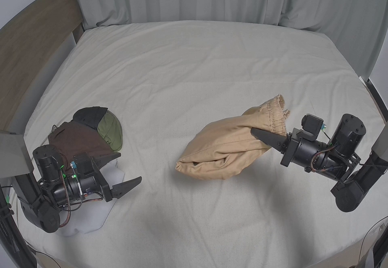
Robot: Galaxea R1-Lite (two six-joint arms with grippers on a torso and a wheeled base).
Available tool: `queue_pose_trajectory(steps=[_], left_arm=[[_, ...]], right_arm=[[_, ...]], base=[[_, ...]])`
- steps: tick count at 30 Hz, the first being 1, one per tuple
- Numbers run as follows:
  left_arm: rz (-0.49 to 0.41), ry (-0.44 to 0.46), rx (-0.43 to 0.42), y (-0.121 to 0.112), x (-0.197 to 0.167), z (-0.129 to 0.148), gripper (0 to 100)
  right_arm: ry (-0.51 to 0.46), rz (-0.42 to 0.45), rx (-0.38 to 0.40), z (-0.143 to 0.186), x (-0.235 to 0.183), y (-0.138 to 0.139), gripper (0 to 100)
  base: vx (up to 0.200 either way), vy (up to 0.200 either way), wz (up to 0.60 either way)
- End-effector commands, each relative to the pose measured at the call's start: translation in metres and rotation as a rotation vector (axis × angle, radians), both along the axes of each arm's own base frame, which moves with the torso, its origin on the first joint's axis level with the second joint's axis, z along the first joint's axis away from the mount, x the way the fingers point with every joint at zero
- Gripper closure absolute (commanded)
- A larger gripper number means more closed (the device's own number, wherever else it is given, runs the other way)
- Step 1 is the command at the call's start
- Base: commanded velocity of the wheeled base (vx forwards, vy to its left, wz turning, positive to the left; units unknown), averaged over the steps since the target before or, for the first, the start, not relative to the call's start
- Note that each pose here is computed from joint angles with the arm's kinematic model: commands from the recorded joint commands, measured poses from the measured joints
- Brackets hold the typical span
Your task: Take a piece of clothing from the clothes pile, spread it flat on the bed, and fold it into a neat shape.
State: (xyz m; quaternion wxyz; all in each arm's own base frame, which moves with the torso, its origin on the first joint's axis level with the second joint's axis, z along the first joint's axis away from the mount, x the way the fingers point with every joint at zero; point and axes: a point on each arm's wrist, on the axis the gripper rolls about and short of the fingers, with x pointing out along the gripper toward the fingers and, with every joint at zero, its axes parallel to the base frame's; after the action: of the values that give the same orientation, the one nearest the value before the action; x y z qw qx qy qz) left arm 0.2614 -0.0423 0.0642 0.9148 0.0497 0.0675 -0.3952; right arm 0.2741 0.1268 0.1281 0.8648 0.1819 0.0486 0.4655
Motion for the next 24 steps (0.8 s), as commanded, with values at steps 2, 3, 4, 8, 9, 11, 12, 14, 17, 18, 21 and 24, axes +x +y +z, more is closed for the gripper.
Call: queue_pose_trajectory(steps=[2, 3, 4, 8, 9, 11, 12, 14, 17, 18, 21, 24], left_arm=[[0.0, -0.001, 0.0, 0.0, 0.0, 0.0, 0], [0.001, -0.001, -0.001, 0.0, 0.0, 0.0, 0], [0.0, -0.002, 0.0, 0.0, 0.0, 0.0, 0], [0.005, -0.002, 0.0, 0.001, 0.001, 0.0, 0], [0.002, -0.001, 0.0, 0.001, 0.001, 0.0, 0], [0.002, -0.001, 0.0, 0.001, 0.001, 0.0, 0], [0.003, -0.001, 0.0, 0.001, 0.001, 0.0, 0], [0.002, -0.001, 0.0, 0.001, 0.001, 0.0, 0], [0.002, 0.002, 0.0, 0.0, 0.001, -0.001, 0], [0.002, 0.004, 0.001, 0.0, 0.0, -0.001, 0], [0.002, 0.004, 0.001, 0.0, 0.0, -0.001, 0], [0.002, 0.006, 0.001, 0.0, 0.0, -0.001, 0]], right_arm=[[-0.001, 0.002, 0.0, -0.002, 0.005, 0.003, 100], [0.005, 0.002, -0.002, -0.004, 0.006, 0.003, 100], [0.005, 0.002, -0.002, -0.004, 0.007, 0.004, 100], [-0.001, 0.002, 0.0, -0.005, 0.014, 0.006, 100], [-0.004, 0.0, 0.003, -0.005, 0.017, 0.007, 100], [-0.01, -0.001, 0.005, -0.006, 0.021, 0.008, 100], [-0.012, -0.003, 0.006, -0.006, 0.023, 0.009, 100], [-0.013, -0.004, 0.01, -0.007, 0.026, 0.01, 100], [-0.011, -0.004, 0.034, -0.006, 0.037, 0.014, 100], [-0.012, -0.005, 0.038, -0.005, 0.039, 0.014, 100], [-0.015, -0.007, 0.055, -0.005, 0.048, 0.016, 100], [-0.023, -0.012, 0.059, -0.004, 0.058, 0.018, 100]], base=[[0.0, 0.0, 0.0], [0.0, 0.0, 0.0], [0.0, 0.0, 0.0], [0.0, 0.0, 0.0], [0.0, 0.0, 0.0], [0.0, 0.0, 0.0], [0.0, 0.0, 0.0], [0.0, 0.0, 0.0], [0.0, 0.0, 0.0], [0.0, 0.0, 0.0], [0.0, 0.0, 0.0], [0.0, 0.0, 0.0]])
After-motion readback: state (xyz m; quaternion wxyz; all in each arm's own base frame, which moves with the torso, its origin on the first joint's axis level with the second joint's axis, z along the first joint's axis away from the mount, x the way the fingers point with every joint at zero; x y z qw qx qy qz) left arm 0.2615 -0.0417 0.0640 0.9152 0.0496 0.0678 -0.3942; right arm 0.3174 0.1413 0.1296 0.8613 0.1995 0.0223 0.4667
